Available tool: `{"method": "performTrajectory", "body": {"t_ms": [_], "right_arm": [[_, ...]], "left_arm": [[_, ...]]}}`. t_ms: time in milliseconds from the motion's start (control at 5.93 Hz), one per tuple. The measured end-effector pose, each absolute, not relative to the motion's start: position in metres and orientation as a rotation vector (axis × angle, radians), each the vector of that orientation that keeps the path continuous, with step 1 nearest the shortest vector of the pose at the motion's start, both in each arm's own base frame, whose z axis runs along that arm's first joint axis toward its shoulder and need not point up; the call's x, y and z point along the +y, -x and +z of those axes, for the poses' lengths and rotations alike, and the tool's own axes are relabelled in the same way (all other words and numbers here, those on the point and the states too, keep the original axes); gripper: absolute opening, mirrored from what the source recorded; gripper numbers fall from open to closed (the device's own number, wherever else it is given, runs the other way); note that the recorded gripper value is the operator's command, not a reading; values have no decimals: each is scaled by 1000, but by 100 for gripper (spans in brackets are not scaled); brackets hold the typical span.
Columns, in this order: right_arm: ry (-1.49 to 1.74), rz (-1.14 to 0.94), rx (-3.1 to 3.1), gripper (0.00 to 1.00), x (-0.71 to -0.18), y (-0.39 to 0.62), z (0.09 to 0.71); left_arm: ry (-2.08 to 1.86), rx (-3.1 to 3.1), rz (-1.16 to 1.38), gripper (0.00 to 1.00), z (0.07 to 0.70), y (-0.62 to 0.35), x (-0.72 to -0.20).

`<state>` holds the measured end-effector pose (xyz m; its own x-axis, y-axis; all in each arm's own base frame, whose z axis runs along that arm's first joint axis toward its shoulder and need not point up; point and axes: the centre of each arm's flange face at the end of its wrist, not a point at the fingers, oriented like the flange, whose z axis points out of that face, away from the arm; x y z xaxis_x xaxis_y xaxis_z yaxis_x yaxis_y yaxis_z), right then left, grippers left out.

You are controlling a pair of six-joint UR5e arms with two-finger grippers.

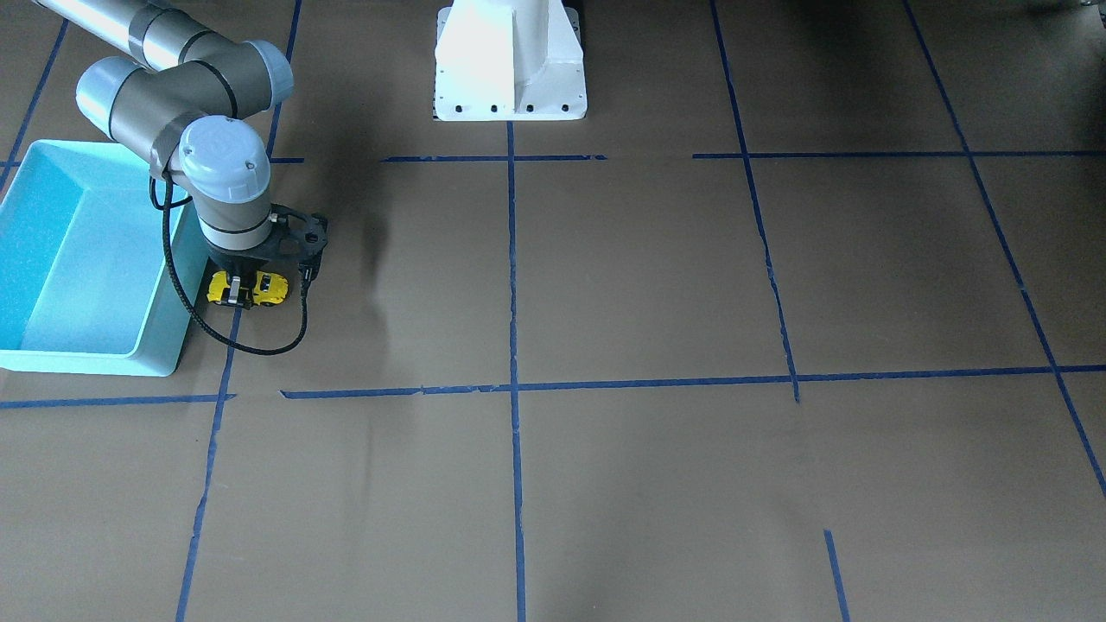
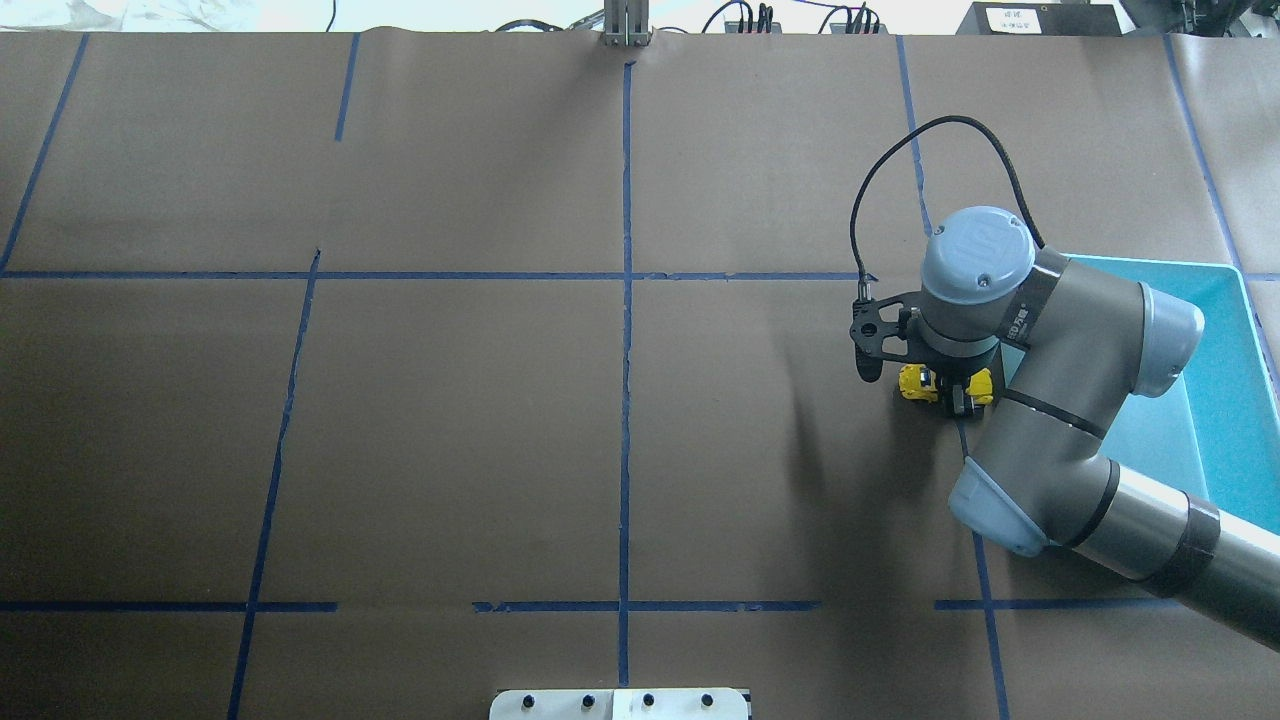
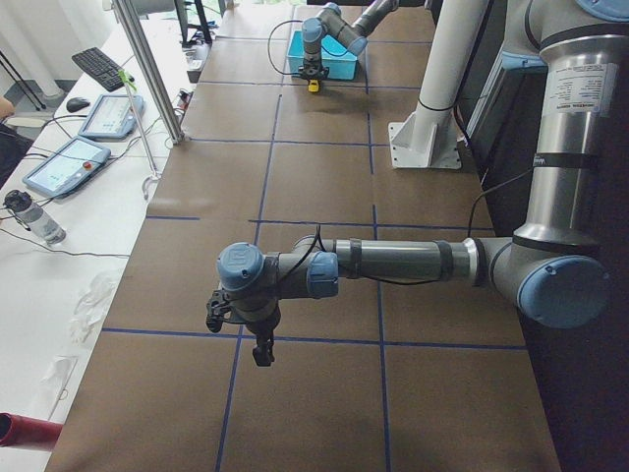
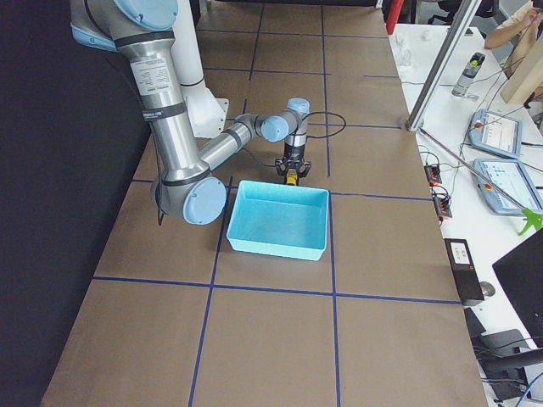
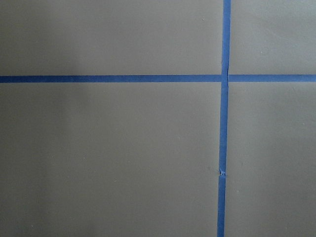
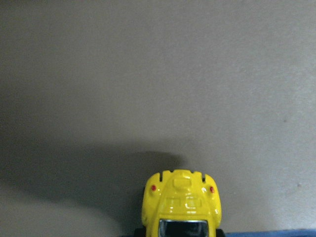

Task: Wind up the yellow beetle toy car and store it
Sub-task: 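Lift the yellow car off the table with the right gripper, then carry the car over the light-blue bin, lower it and open the right gripper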

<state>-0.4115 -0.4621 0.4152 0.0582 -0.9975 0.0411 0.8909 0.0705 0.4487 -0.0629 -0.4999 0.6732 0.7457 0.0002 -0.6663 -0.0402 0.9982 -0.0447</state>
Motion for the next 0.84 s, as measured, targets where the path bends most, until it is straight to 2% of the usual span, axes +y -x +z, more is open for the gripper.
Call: {"method": "performTrajectory", "body": {"t_ms": [506,843], "right_arm": [[-317,-1386,-424,28,-497,364,351],[-318,-1413,-426,28,-495,333,323]], "left_arm": [[56,728,23,100,673,63,-500],[56,729,23,100,672,63,-497]]}}
